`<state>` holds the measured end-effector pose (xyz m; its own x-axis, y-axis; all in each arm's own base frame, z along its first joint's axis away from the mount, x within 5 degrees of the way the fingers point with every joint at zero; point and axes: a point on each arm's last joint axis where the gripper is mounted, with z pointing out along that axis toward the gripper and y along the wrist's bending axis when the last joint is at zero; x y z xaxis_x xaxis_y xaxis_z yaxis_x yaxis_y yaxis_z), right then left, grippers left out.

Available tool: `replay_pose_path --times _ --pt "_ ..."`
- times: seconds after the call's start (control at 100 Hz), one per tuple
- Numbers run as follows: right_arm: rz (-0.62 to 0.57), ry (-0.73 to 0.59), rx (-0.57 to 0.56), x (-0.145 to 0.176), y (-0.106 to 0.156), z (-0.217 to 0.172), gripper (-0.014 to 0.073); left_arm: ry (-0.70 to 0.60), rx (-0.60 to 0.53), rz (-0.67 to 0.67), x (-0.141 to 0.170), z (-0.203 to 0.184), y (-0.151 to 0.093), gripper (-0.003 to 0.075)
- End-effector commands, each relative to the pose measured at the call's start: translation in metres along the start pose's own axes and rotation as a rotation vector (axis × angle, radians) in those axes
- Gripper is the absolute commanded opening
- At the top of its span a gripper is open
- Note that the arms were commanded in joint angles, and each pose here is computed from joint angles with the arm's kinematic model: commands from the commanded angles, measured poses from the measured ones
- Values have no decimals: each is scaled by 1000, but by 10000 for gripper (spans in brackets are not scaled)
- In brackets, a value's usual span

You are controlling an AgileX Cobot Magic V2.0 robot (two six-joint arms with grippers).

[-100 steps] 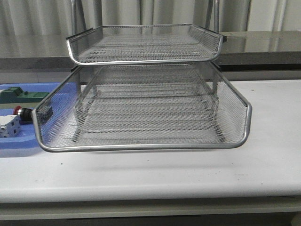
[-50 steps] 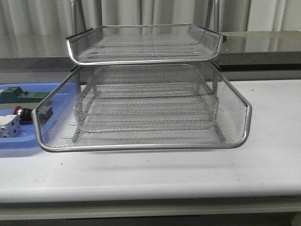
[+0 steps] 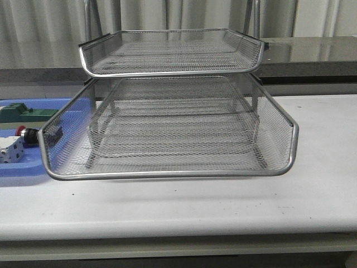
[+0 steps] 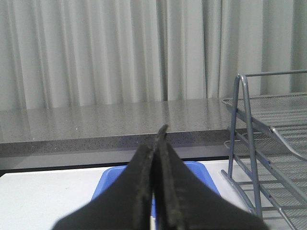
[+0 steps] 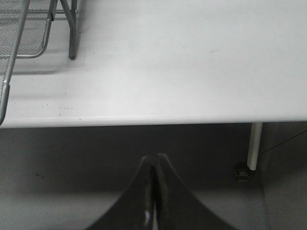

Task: Place button on rack with both arms
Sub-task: 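Release the tray and withdraw the right gripper out of view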

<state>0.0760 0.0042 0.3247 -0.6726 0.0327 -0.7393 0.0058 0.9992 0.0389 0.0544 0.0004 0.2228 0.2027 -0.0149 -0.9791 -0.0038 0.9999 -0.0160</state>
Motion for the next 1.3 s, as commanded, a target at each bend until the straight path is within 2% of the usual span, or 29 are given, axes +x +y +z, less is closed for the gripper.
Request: replay_pose_path --times 0.0,0.2,0.3,0.4,0.63,0.73,0.94,1.06,1.29 --pt "-10 -78 2 -12 0 -6 -71 -82 -2 -18 2 -3 0 -20" --pt "-10 -78 2 -12 0 -6 -71 -102 -4 -34 -3 -3 1 -20" --pt "-10 -78 2 -12 0 -6 -71 -55 -9 -84 -13 -2 1 -20" --pt "-10 -78 2 -12 0 -6 -71 6 -5 -89 -34 2 0 -20" --pt "-10 -78 2 -12 0 -6 -71 55 0 -102 -96 28 -2 -20" --pt "-10 -78 2 -12 0 -6 -71 154 1 -102 -115 49 -3 -20" --pt "-10 -78 2 -12 0 -6 -71 484 5 -66 -137 106 -5 -20" --pt "-10 -78 2 -12 0 -6 -71 663 29 3 -136 143 -5 -20" --pt "-10 -78 2 -12 0 -6 -71 857 71 80 -120 201 -5 -20"
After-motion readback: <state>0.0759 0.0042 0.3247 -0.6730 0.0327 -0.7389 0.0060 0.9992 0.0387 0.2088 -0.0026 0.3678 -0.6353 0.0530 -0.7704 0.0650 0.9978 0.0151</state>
